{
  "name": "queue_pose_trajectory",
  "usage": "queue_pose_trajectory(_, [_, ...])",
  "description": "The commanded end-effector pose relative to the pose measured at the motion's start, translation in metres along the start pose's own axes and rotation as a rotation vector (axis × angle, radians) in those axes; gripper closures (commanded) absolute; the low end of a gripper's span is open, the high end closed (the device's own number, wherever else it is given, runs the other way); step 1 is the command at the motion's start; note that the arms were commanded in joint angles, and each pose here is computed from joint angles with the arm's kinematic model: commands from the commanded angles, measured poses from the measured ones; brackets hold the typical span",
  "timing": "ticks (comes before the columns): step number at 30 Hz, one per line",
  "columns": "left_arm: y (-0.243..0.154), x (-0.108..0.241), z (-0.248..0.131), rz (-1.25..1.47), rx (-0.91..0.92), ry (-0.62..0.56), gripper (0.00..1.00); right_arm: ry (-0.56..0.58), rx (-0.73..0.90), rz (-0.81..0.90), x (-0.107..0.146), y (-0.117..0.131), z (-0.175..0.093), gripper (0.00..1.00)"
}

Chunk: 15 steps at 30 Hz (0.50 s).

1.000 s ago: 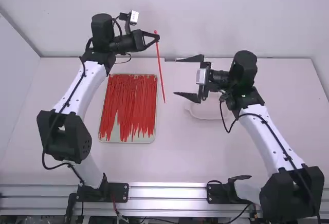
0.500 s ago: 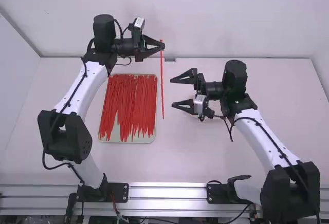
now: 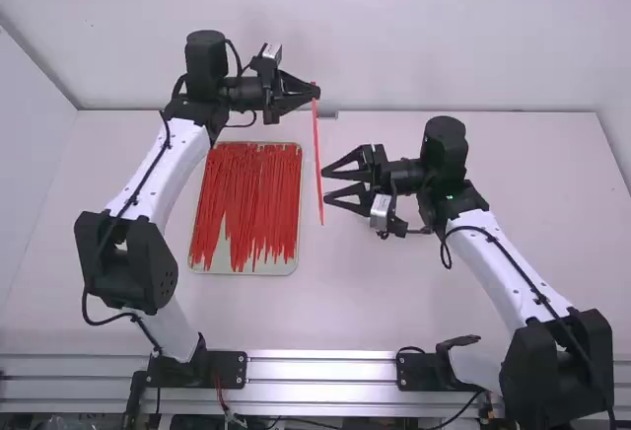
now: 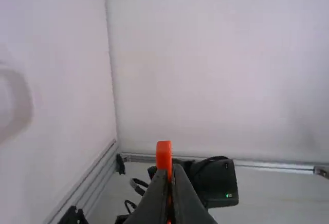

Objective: Fasten the cable tie

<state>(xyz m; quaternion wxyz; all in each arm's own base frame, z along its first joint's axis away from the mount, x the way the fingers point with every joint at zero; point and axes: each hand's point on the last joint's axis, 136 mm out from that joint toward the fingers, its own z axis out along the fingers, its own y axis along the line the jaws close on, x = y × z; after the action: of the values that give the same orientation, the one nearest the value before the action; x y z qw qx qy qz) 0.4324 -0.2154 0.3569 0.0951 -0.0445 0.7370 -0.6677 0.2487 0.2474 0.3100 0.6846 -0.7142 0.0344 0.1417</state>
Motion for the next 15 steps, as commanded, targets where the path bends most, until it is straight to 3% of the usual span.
queue_pose_trajectory(1, [-0.0037, 0.0084, 0.0067, -0.01, 0.004, 0.02, 0.98, -0.026, -0.001, -0.044, -0.0064, 0.0004, -0.0003, 0.41])
queue_pose_trajectory(15, [-0.0037, 0.0134, 0.0133, 0.02, 0.002, 0.034, 0.98, -0.045, -0.001, -0.053, -0.0096, 0.0003, -0.0003, 0.66])
